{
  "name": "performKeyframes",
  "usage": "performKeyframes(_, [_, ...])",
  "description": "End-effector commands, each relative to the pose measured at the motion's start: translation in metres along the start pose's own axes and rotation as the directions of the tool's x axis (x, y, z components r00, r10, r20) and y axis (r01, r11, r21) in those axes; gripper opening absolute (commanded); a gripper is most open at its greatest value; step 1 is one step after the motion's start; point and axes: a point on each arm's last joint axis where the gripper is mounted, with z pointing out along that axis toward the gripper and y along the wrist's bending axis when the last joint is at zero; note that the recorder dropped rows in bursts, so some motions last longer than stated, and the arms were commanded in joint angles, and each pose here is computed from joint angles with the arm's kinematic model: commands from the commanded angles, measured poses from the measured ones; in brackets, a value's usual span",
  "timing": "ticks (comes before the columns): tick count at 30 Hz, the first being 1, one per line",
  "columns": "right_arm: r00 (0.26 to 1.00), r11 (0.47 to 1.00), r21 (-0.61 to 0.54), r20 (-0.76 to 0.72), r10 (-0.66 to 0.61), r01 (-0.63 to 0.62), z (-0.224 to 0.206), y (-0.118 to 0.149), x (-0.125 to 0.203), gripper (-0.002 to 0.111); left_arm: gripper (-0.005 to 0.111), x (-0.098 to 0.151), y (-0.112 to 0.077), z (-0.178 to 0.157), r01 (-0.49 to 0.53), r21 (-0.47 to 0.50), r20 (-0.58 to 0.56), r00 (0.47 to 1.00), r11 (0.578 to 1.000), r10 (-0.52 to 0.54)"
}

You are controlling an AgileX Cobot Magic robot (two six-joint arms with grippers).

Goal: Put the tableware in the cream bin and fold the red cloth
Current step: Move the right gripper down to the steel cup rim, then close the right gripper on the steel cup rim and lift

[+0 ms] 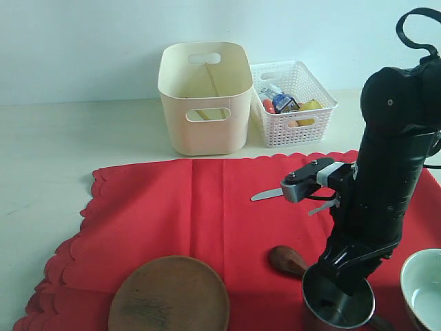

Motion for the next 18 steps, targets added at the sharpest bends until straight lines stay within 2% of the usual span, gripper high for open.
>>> performKeyframes(1, [1.0, 1.0, -0.002, -0.009, -0.001, 0.001, 0.005, -0.001, -0.001, 0.014, 0.0, 0.0, 0.0, 0.0, 0.001, -0.002, 0.01, 1.0, 1.0, -0.001])
performKeyframes(4, [0.999, 0.999, 0.0, -0.018, -0.033, 0.033, 0.004, 0.0, 0.001, 0.0, 0.0, 0.0, 0.0, 0.0, 0.001, -0.002, 0.01, 1.0, 1.0, -0.001])
performKeyframes(9, [0.999, 0.999, 0.013, 0.022, -0.038, 0.038, -0.01, 0.001, -0.001, 0.0, 0.0, 0.0, 0.0, 0.0, 0.001, -0.002, 0.01, 1.0, 1.0, -0.001])
performKeyframes(18, [0.977, 0.999, 0.028, 0.209, -0.036, 0.031, -0.049, 0.012, 0.0, 0.0, 0.0, 0.0, 0.0, 0.0, 0.001, -0.002, 0.01, 1.0, 1.0, -0.001])
